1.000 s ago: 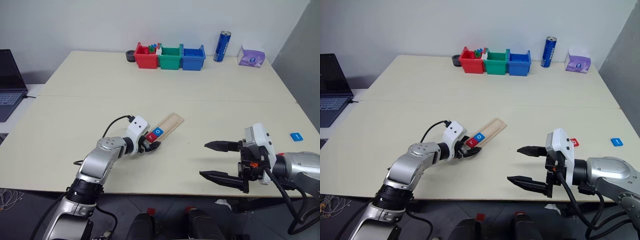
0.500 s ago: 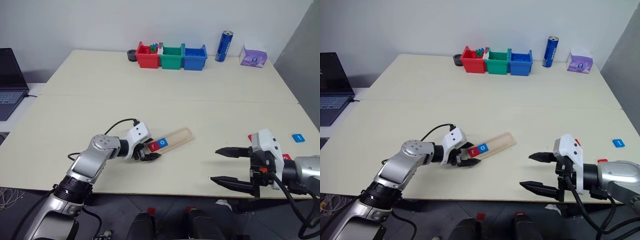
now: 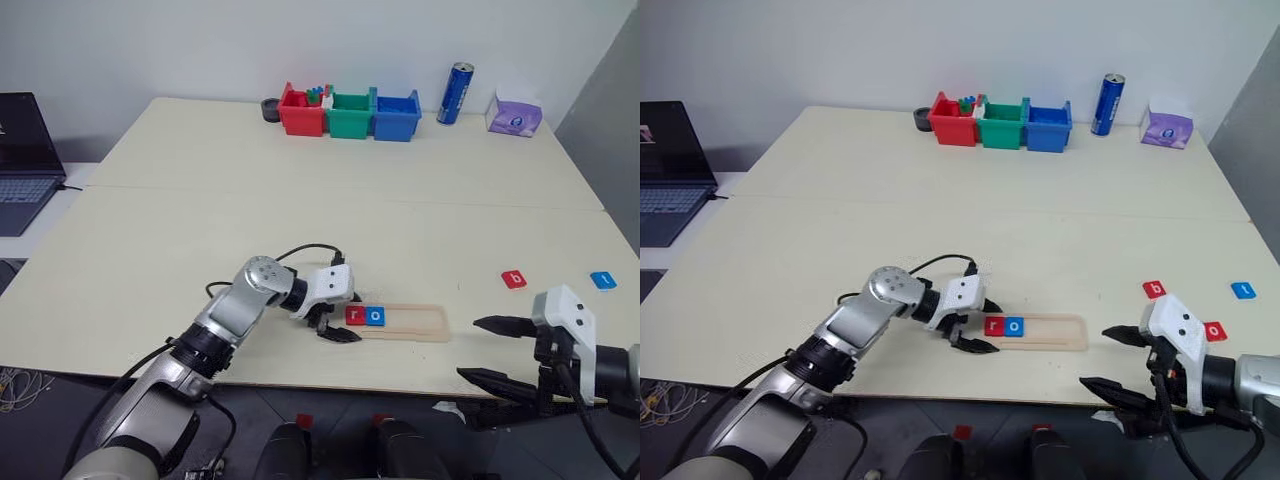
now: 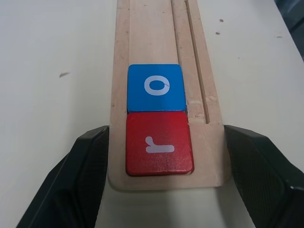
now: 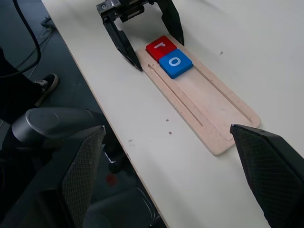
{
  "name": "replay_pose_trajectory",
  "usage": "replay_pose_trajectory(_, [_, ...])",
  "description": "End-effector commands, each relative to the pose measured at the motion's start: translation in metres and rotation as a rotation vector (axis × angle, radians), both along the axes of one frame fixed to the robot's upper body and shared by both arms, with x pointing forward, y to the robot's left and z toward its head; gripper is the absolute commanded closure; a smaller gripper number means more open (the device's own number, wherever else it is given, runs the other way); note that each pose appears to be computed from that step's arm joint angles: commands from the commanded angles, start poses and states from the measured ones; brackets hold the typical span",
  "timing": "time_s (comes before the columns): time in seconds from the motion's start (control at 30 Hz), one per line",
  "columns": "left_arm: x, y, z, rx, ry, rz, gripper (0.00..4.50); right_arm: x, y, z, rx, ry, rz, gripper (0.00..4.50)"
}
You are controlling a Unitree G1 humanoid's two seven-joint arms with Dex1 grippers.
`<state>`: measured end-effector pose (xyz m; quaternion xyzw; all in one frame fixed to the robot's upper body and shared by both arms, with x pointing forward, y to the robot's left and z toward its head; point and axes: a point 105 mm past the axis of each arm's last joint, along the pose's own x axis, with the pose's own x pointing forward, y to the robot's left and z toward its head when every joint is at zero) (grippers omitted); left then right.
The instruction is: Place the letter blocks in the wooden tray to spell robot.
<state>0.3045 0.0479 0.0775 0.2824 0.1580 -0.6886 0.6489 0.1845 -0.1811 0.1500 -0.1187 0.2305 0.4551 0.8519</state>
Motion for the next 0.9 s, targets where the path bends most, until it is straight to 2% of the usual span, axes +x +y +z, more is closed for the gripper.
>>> replay_pose_trajectory(0.03, [-0.004, -0.010, -0.007, 0.025, 0.001, -0.060, 1.11, -0.002, -0.001, 0.008, -0.022, -0.044, 0.004, 0.00])
replay_pose_trajectory(0.67, [0.003, -0.031, -0.001, -0.014, -0.019, -0.029, 1.11, -0.004, -0.001, 0.006, -0.031, -0.050, -0.005, 0.00])
replay_pose_trajectory(0.77, [0.002, -0.033, 0.002, -0.022, -0.018, -0.050, 0.11, -0.003, -0.001, 0.006, -0.034, -0.052, 0.001, 0.00])
replay_pose_trajectory(0.9, [0.002, -0.033, 0.005, -0.033, -0.038, -0.057, 0.02, -0.003, 0.000, 0.005, -0.034, -0.052, 0.005, 0.00])
